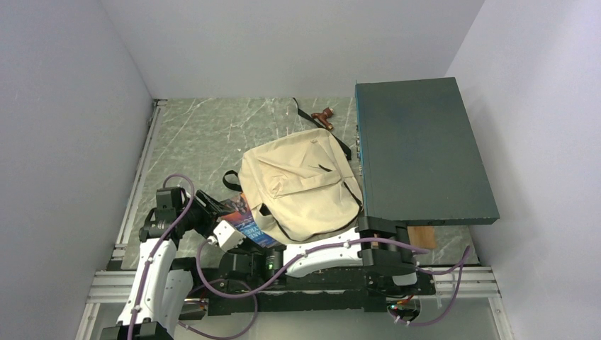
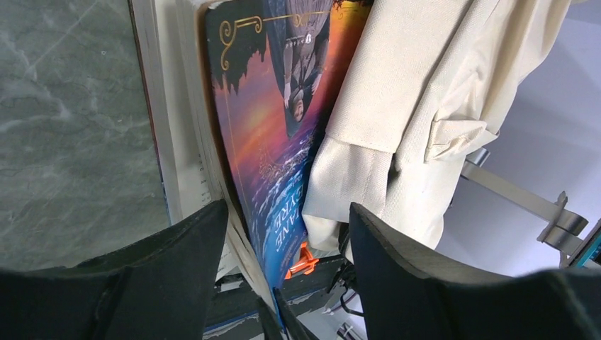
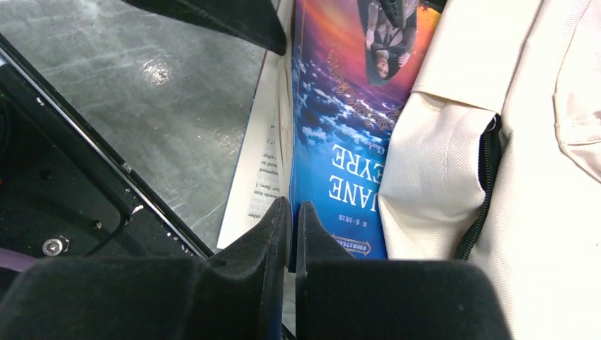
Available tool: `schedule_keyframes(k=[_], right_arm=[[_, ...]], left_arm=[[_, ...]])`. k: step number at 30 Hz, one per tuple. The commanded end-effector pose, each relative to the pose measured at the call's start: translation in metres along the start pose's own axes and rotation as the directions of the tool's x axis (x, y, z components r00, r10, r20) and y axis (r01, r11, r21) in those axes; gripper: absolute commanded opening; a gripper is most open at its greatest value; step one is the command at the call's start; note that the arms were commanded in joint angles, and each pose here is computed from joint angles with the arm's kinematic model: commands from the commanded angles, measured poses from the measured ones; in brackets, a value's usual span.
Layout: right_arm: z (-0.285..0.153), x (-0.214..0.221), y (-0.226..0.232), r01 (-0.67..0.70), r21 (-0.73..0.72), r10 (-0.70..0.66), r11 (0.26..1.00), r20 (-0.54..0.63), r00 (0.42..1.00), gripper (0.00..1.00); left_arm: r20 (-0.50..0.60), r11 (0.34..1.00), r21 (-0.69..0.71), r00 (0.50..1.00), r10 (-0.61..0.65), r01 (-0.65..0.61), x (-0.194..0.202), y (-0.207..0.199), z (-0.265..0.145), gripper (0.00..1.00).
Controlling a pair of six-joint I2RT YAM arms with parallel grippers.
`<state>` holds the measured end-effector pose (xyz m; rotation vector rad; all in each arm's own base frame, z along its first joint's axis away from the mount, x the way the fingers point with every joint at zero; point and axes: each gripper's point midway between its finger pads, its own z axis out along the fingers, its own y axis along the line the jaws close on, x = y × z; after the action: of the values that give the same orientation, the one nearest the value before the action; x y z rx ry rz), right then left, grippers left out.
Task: Pack the student bag
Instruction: Pick up the book from the center of the board.
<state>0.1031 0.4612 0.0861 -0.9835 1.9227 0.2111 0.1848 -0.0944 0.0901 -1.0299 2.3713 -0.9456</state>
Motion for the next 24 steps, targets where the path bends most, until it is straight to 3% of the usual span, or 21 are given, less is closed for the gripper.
schedule_keyframes(k=[1,9,13,18,24], right_arm=[[-0.007,-0.016,-0.02,-0.045,0.047,0.043,0.998,0.044,0.998,0.02],[-0.004,-0.013,-0.029,-0.077,0.05,0.076,0.996,0.036,0.996,0.0],[-0.004,-0.012,-0.03,-0.077,0.052,0.076,0.996,0.033,0.997,0.0],[-0.004,-0.013,-0.03,-0.083,0.048,0.082,0.995,0.035,0.996,0.0],[-0.004,-0.012,-0.03,-0.086,0.044,0.084,0.995,0.032,0.996,0.0]], left_arm=[[0.005,0.999,-0.008,0.999,0.048,-0.048,-0.001,0.0,-0.002,0.71],[0.031,0.997,-0.058,0.998,0.055,-0.053,0.006,0.014,-0.013,0.9],[-0.004,1.0,-0.008,1.0,0.027,-0.027,0.016,0.013,-0.01,0.93],[-0.064,0.996,0.089,0.998,0.002,0.004,0.022,0.004,0.004,0.88],[-0.096,0.991,0.134,0.995,0.02,-0.007,0.023,-0.002,0.013,0.7]])
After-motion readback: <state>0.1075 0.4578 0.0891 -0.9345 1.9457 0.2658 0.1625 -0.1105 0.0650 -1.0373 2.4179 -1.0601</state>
